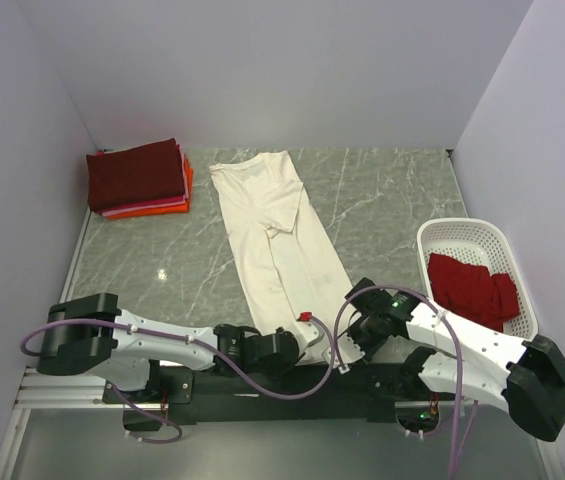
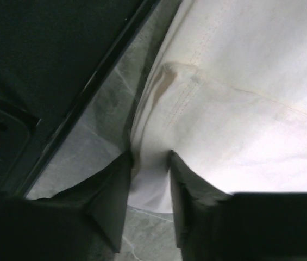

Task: Fold and stack the t-shirts
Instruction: Fold the tshirt

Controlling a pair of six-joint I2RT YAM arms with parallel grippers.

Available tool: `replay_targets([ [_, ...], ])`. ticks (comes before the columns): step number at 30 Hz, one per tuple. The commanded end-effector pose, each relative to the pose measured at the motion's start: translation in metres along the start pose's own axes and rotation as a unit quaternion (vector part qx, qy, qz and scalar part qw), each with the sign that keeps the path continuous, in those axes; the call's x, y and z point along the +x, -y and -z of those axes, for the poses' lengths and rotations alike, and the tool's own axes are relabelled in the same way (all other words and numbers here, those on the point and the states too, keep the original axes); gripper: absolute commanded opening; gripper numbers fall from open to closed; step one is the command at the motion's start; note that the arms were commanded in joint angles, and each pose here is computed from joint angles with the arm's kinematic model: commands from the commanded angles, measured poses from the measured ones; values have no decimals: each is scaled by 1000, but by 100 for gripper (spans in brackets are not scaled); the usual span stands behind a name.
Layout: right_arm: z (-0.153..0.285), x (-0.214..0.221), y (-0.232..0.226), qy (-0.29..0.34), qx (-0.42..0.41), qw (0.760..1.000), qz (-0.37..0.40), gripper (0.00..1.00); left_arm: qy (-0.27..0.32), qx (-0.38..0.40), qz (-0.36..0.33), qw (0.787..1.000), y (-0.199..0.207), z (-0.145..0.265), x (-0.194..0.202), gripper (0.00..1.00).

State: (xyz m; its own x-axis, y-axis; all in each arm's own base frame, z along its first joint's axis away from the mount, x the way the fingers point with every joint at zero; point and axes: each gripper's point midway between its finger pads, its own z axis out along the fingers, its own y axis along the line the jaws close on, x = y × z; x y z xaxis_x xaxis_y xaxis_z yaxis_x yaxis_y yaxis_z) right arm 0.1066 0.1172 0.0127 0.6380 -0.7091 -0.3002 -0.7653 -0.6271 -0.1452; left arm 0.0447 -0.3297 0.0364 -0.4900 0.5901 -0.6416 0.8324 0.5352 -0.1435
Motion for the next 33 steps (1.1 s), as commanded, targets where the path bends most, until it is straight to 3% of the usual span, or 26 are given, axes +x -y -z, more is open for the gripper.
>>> replay_targets([
  [1, 0, 4, 7, -19, 22, 999, -14, 39, 34, 33, 23, 999, 10, 8, -18, 1],
  [5, 1, 4, 8, -26, 30, 999, -24, 33, 40, 42, 30, 998, 7, 10, -21, 1],
  [8, 0, 3, 8, -26, 33, 999, -34, 14, 41, 41, 33, 998, 4, 11, -21, 1],
  [14, 13, -10, 24, 7, 62, 995, -71, 0, 59, 39, 51, 996, -7, 17, -38, 1],
  [19, 41, -15, 64, 46, 131, 984, -115, 0, 93, 45, 97, 990, -40, 25, -66, 1],
  [26, 91, 25, 149, 54, 229, 952, -196, 0, 129, 29, 139, 981, -107, 32, -105, 1],
  [32, 108, 52, 234, 70, 256, 932, -247, 0, 138, -11, 186, 973, -176, 32, -121, 1],
  [33, 95, 59, 242, 69, 241, 932, -261, 0, 140, -18, 187, 972, -185, 32, -122, 1],
])
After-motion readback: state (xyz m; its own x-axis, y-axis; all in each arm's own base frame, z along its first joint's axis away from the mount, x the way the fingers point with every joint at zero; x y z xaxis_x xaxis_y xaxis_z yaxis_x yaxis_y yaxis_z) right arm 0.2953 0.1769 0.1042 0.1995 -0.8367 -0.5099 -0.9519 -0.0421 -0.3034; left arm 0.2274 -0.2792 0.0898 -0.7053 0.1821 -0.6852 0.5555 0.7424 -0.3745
